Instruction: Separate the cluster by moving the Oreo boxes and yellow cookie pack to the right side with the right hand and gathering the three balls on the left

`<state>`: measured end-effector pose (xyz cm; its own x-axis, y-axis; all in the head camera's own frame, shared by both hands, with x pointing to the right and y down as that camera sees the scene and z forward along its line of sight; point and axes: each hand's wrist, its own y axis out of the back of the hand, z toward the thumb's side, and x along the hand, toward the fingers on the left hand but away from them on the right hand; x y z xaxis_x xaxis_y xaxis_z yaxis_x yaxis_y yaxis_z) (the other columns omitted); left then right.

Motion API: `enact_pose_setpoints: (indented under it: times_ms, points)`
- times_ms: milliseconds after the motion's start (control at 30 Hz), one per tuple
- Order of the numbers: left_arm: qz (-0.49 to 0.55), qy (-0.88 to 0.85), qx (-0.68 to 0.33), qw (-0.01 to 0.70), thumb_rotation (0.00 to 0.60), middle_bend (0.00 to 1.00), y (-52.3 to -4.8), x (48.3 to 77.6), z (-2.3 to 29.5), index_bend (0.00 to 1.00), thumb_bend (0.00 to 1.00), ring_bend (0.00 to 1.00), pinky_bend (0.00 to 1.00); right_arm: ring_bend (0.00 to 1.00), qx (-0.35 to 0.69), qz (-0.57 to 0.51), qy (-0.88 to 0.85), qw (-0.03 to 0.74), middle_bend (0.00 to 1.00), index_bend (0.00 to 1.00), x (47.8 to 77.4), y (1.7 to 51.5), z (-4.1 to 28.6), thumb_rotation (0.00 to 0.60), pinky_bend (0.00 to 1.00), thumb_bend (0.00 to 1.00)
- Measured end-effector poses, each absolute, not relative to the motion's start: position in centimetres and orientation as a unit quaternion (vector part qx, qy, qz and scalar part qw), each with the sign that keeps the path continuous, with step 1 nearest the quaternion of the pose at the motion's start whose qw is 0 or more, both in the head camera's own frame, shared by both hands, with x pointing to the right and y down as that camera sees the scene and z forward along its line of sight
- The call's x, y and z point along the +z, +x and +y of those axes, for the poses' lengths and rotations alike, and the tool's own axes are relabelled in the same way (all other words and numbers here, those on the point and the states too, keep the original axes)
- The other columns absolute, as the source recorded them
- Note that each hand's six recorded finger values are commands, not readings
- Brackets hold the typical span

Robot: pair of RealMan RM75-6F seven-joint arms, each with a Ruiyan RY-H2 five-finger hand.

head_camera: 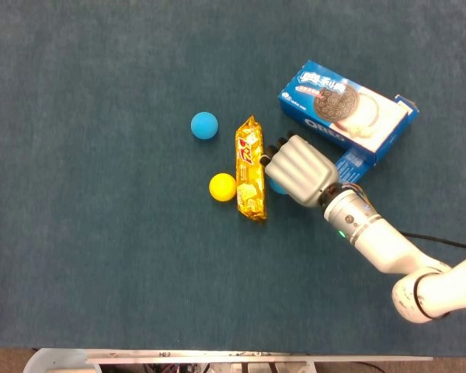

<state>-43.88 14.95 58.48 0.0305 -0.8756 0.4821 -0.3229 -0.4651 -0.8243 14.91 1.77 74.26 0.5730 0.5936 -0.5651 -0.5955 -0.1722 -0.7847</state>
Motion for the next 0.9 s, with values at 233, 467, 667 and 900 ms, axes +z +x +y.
enact_pose_setpoints:
  times_ms: [233,467,667,900]
  points:
    - [0.448,-0.671,-0.532,0.258,0.6,0.17,-44.0,58.5,15.0,0.18,0.33,0.11,0.07,0.41,0.454,0.003,-0.6,0.659,0.42,0.38,74.5,14.8,2.0,0.6,0.43,0.1]
    - [0.449,-0.673,-0.529,0.257,0.6,0.17,-44.0,58.4,15.1,0.18,0.33,0.11,0.07,0.46,0.448,-0.004,-0.599,0.664,0.45,0.45,74.5,14.7,2.1,0.6,0.49,0.14]
    - [0.45,-0.672,-0.529,0.258,0.6,0.17,-44.1,58.3,15.1,0.18,0.33,0.11,0.07,0.48,0.44,-0.022,-0.612,0.657,0.46,0.46,73.4,14.7,1.8,0.6,0.5,0.14]
    - [0.446,-0.673,-0.529,0.262,0.6,0.17,-43.7,58.2,15.0,0.18,0.33,0.11,0.07,0.49,0.423,-0.057,-0.642,0.637,0.46,0.46,69.9,14.5,1.1,0.6,0.52,0.14]
